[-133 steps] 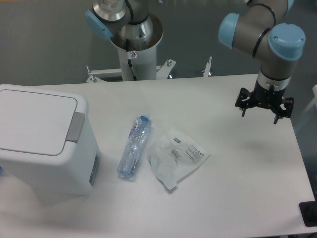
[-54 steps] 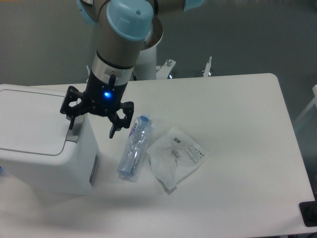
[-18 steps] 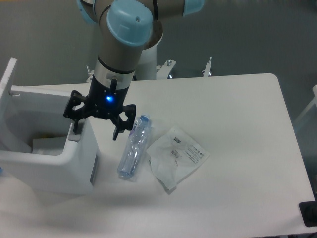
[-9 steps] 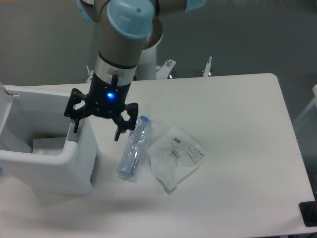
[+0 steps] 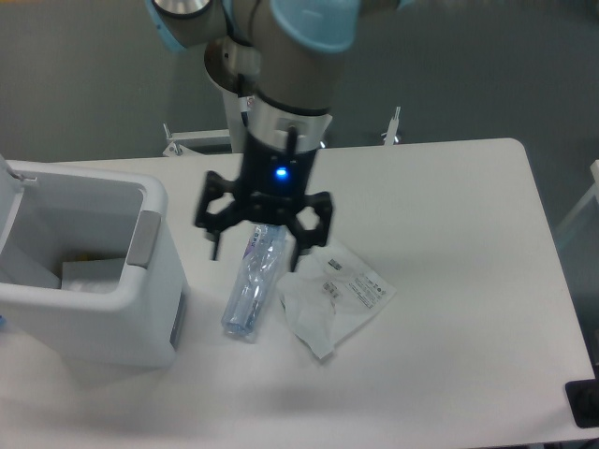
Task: Open the trash can
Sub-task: 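Lift the gripper away from the opened trash can toward the water bottle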
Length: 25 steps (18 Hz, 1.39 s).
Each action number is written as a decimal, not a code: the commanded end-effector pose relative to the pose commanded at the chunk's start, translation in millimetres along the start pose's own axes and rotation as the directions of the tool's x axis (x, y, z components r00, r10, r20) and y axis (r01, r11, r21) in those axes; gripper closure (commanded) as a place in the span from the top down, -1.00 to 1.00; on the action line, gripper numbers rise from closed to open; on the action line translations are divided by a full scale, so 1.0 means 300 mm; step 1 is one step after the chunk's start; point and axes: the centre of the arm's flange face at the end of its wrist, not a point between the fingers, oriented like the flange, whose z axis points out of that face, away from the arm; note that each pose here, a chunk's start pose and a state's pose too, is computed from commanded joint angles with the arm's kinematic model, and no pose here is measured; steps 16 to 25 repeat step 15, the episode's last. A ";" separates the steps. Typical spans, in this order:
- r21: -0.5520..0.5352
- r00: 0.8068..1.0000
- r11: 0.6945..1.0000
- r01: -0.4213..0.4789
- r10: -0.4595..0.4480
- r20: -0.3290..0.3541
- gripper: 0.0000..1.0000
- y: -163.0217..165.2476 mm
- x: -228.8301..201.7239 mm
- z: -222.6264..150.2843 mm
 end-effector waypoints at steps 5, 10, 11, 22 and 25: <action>-0.088 0.995 0.996 0.013 -0.004 0.101 1.00 0.062 -0.268 0.125; -0.176 0.978 0.968 -0.182 0.196 0.071 1.00 0.143 -0.438 0.217; -0.194 0.972 0.958 -0.211 0.227 0.063 1.00 0.170 -0.480 0.234; -0.328 0.921 0.883 -0.335 0.380 0.084 1.00 0.245 -0.592 0.227; -0.328 0.921 0.883 -0.335 0.380 0.084 1.00 0.245 -0.592 0.227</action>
